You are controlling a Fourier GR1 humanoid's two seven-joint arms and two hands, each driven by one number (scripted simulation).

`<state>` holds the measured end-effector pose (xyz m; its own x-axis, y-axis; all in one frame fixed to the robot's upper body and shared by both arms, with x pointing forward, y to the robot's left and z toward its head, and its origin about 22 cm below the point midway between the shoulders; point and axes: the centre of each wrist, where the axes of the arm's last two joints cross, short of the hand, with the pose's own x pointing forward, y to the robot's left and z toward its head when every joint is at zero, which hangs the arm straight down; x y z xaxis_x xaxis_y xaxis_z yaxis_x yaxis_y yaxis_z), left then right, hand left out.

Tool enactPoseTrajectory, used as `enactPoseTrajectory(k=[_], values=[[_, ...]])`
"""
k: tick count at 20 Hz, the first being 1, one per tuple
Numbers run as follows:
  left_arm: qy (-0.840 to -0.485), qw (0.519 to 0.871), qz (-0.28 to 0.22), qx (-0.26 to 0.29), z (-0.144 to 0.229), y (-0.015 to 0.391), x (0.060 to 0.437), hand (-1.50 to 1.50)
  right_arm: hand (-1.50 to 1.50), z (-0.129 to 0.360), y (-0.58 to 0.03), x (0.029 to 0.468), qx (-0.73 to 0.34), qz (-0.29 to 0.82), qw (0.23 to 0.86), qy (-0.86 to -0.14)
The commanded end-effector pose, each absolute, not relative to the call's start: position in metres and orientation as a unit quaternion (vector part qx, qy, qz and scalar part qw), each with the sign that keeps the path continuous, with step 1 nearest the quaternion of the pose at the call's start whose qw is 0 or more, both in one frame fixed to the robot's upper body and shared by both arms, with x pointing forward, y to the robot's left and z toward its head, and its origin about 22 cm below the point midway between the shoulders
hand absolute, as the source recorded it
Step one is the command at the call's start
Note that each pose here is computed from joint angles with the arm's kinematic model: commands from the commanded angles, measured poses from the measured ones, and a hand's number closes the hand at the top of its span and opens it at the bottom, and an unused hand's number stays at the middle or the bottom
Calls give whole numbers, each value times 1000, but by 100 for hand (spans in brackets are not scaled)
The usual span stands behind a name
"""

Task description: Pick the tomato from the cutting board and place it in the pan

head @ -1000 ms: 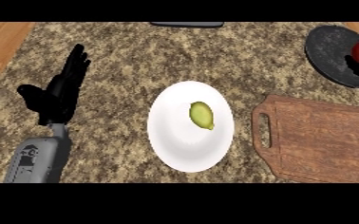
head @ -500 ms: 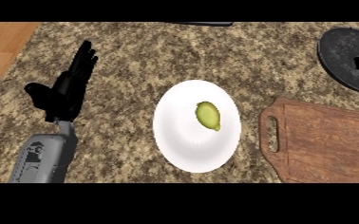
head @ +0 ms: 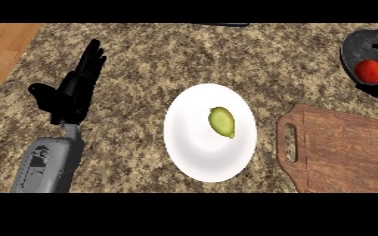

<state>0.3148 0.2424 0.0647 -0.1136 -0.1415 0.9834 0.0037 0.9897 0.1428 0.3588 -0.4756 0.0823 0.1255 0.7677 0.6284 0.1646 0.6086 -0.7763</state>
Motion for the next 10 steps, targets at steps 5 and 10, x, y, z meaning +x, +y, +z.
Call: enactPoseTrajectory(k=[5, 10], values=[[-741, 668, -55, 45, 62, 242, 315, 0, -150, 77, -480, 355, -324, 193, 647, -663], [-738, 672, -32, 60, 66, 251, 317, 0, -150, 85, -497, 344, -291, 96, 607, -733]])
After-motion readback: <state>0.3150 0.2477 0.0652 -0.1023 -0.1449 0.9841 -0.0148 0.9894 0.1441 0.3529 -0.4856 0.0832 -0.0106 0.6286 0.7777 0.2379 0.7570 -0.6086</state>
